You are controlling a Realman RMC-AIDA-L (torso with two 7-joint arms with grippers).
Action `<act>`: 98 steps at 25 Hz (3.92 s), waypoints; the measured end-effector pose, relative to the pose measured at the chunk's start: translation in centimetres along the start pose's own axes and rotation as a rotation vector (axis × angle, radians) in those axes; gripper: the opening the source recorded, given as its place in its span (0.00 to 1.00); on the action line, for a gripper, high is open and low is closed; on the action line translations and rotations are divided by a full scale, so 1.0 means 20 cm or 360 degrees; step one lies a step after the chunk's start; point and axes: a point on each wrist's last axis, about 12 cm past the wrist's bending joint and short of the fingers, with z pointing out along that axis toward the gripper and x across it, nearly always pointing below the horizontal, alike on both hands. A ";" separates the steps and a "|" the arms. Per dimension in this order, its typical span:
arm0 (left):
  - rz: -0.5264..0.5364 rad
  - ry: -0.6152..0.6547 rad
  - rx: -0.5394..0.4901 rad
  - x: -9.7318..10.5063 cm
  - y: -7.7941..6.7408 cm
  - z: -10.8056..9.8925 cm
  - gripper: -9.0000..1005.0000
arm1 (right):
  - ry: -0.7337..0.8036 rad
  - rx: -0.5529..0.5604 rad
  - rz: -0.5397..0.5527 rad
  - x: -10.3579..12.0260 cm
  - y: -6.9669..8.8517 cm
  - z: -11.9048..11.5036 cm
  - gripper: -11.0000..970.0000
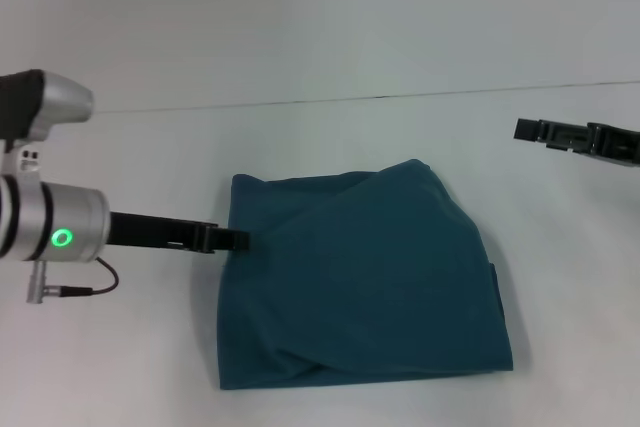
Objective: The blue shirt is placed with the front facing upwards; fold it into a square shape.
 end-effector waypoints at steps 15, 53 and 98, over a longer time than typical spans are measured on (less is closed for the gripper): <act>0.0018 -0.0167 0.0206 0.04 -0.06 -0.05 0.61 | 0.0483 -0.0137 0.0054 0.09 0.09 0.10 0.92; 0.0053 -0.0181 0.0203 0.06 -0.07 -0.03 0.64 | 0.0466 -0.0052 0.0163 0.22 0.07 0.19 0.49; 0.0047 -0.0195 0.0176 0.05 -0.07 -0.01 0.64 | 0.0371 0.0041 0.0179 0.24 -0.03 0.04 0.11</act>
